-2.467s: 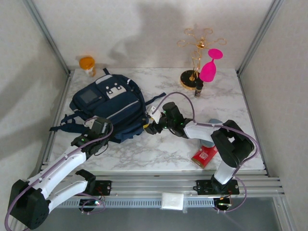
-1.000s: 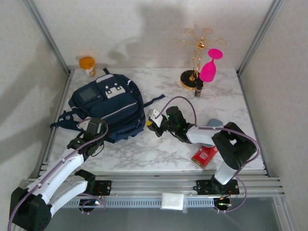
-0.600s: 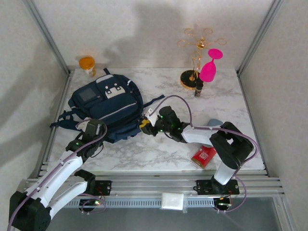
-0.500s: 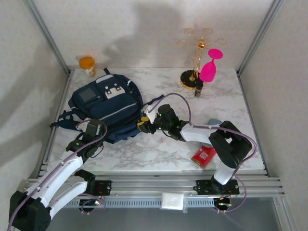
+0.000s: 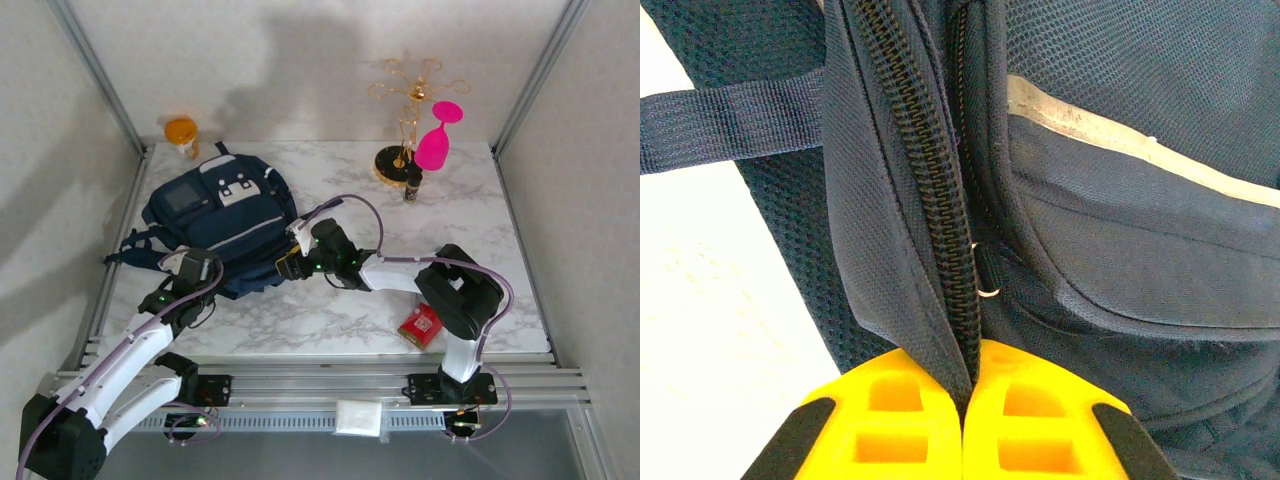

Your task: Pack the student bag

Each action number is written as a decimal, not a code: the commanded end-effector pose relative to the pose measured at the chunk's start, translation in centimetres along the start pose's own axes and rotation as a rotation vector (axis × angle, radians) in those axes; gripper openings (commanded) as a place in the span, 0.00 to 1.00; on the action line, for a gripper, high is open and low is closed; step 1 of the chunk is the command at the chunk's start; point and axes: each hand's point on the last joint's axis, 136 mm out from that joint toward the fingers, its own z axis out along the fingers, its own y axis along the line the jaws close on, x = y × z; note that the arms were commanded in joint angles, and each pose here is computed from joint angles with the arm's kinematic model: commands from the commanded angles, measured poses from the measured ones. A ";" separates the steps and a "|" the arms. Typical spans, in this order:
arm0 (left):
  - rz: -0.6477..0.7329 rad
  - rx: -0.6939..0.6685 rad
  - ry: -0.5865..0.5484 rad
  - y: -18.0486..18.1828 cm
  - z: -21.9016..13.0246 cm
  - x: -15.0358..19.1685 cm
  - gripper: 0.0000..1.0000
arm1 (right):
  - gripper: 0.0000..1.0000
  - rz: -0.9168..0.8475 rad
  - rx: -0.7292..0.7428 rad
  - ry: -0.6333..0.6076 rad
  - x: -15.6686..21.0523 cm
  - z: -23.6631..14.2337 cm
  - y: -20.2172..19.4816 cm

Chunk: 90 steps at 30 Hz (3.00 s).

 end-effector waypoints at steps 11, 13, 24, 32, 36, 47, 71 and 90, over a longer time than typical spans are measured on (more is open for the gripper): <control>-0.009 -0.002 -0.106 -0.3 -0.3 -2.4 0.00 | 0.40 0.045 0.067 0.059 1.7 -0.6 -1.0; -0.011 -0.002 -0.107 -0.3 -0.3 -2.5 0.00 | 0.39 0.039 0.069 0.058 2.0 -0.8 -1.0; -0.016 -0.003 -0.102 -0.1 -0.1 -2.3 0.00 | 0.22 -0.017 0.021 0.055 1.6 0.1 -0.7; -0.034 -0.024 -0.127 0.1 0.0 -3.3 0.00 | 0.00 -0.112 0.013 0.058 1.9 -1.5 0.0; -0.028 0.001 -0.120 -0.3 -0.3 -3.2 0.00 | 0.00 -0.123 -0.003 0.108 4.0 -2.6 0.4; 0.009 0.032 -0.124 -0.9 -0.1 -3.3 0.00 | 0.00 -0.119 -0.064 0.162 8.5 -6.5 4.9; -0.189 0.176 0.191 -2.6 -0.6 2.7 0.68 | 0.00 -0.012 -0.076 -0.016 3.4 -0.8 12.4; -0.406 0.028 0.179 0.6 2.8 7.4 0.13 | 0.00 -0.003 0.121 0.052 4.2 -0.2 9.3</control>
